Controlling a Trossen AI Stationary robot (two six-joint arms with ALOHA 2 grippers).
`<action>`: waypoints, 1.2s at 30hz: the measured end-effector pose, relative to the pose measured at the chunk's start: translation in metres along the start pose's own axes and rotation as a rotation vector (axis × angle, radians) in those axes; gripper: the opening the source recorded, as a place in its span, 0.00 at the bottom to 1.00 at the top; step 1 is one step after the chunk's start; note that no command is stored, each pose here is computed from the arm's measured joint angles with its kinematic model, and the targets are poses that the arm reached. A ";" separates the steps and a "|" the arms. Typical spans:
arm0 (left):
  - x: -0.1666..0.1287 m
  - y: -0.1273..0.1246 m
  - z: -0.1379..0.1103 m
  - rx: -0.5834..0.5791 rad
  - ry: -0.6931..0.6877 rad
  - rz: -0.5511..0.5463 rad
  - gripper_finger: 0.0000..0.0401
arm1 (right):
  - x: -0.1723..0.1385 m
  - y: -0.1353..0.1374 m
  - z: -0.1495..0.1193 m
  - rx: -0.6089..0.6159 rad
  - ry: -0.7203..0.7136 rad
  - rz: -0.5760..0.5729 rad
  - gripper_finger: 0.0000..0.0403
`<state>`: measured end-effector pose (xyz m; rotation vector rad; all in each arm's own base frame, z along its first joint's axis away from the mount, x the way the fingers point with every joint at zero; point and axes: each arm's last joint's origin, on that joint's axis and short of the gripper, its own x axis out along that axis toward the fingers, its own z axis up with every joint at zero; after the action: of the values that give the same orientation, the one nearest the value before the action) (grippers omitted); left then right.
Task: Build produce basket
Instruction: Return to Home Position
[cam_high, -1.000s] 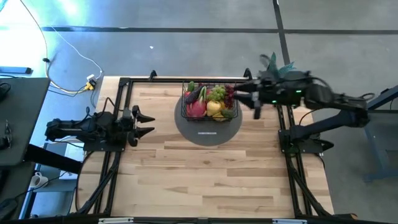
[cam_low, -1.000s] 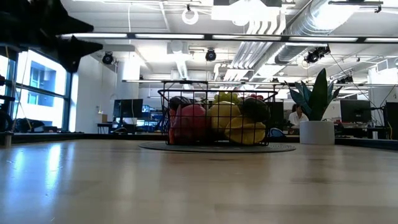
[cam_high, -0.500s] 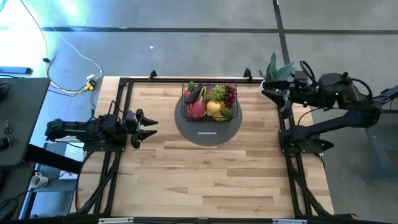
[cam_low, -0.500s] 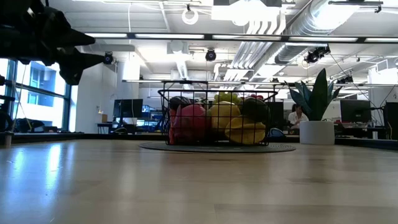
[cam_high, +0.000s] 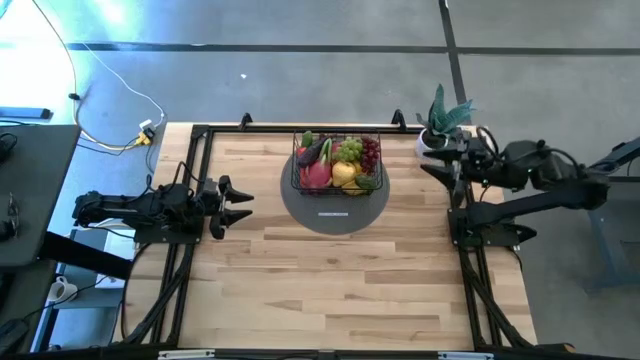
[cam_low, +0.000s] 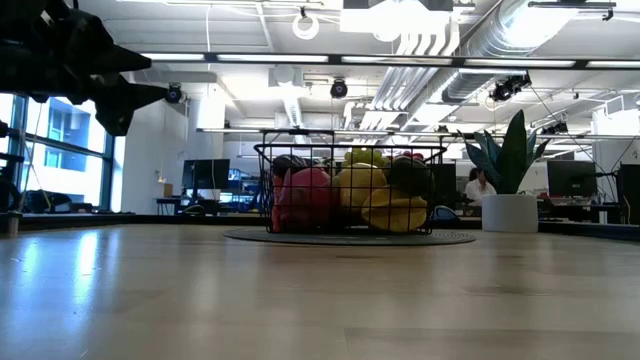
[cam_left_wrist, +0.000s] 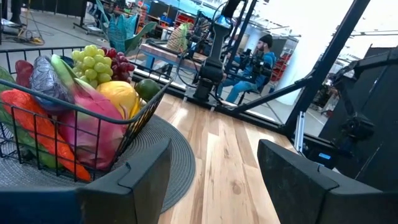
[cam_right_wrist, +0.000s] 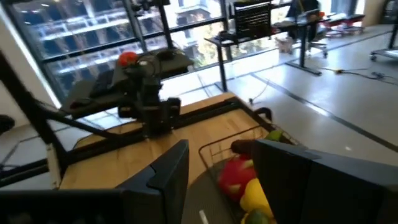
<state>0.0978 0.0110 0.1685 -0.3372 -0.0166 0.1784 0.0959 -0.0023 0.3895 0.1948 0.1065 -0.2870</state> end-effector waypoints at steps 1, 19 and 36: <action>0.000 0.000 0.000 0.000 0.000 0.000 0.57 | 0.000 -0.002 -0.009 0.002 -0.003 0.009 0.39; 0.000 0.000 0.000 0.000 0.000 -0.002 0.57 | -0.004 -0.029 -0.124 0.078 -0.114 0.067 0.39; 0.000 0.000 0.001 0.000 0.000 -0.003 0.57 | 0.016 -0.038 -0.198 0.137 -0.018 0.056 0.39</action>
<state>0.0977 0.0109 0.1691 -0.3369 -0.0172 0.1757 0.0854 -0.0018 0.1878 0.3310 0.0634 -0.2400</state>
